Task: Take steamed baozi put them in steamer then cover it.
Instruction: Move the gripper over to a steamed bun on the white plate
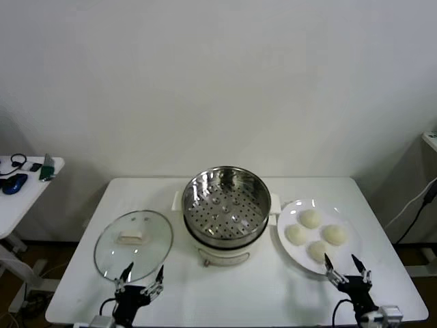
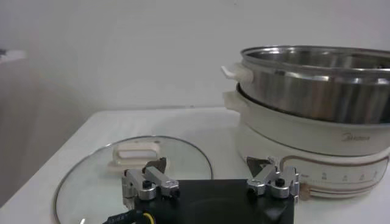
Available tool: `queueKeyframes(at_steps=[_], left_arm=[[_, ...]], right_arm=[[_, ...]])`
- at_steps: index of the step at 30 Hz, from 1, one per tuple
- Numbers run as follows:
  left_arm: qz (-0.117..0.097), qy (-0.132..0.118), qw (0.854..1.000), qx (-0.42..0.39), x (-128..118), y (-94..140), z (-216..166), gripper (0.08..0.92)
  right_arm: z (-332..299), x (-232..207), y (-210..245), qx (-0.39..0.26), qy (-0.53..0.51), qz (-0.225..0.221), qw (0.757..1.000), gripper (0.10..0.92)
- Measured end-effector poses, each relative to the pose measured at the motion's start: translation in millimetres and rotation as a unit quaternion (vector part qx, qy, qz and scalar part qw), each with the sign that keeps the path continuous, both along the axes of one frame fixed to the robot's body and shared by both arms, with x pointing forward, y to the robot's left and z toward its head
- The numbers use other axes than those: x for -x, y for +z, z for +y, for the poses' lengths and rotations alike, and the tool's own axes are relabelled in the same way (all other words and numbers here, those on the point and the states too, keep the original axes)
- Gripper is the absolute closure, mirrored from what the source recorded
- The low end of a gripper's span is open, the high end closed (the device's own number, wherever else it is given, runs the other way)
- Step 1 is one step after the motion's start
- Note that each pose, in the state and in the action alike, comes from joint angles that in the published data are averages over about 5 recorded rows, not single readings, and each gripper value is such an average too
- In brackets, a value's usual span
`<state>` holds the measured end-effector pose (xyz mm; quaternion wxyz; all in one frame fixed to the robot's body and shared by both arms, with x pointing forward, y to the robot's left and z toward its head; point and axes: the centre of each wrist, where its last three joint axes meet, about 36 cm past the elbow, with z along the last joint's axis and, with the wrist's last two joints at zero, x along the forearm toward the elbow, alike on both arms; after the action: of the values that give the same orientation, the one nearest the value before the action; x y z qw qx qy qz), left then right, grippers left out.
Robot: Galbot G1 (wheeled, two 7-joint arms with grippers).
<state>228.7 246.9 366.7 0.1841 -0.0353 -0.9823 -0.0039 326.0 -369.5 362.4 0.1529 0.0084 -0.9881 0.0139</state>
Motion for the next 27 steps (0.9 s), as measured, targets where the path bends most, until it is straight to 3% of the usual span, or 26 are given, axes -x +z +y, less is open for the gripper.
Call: queueKeyframes(at_steps=[7, 12, 15, 19, 27], left_arm=[[-0.001, -0.004, 1.000, 0.001, -0.4, 0.4, -2.5, 0.177], [-0.002, -0.005, 1.000, 0.001, -0.9, 1.0, -3.2, 0.177], [-0.002, -0.006, 1.000, 0.000, -0.8, 1.5, -3.5, 0.177], [-0.001, -0.010, 1.000, -0.002, 0.4, 1.8, -4.7, 0.177], [0.001, -0.014, 1.000, -0.005, 1.3, -2.7, -6.4, 0.177]], right_arm=[[-16.1, -82.3, 40.6, 0.077, 0.086, 0.021, 0.993, 0.200], [-33.0, -145.9, 73.7, 0.180, 0.194, 0.049, 0.963, 0.200], [-46.8, -179.7, 94.1, 0.250, 0.271, 0.073, 0.927, 0.200], [-65.4, -218.6, 120.8, 0.329, 0.370, 0.116, 0.861, 0.200], [-83.3, -275.0, 168.6, 0.399, 0.500, 0.226, 0.734, 0.200]])
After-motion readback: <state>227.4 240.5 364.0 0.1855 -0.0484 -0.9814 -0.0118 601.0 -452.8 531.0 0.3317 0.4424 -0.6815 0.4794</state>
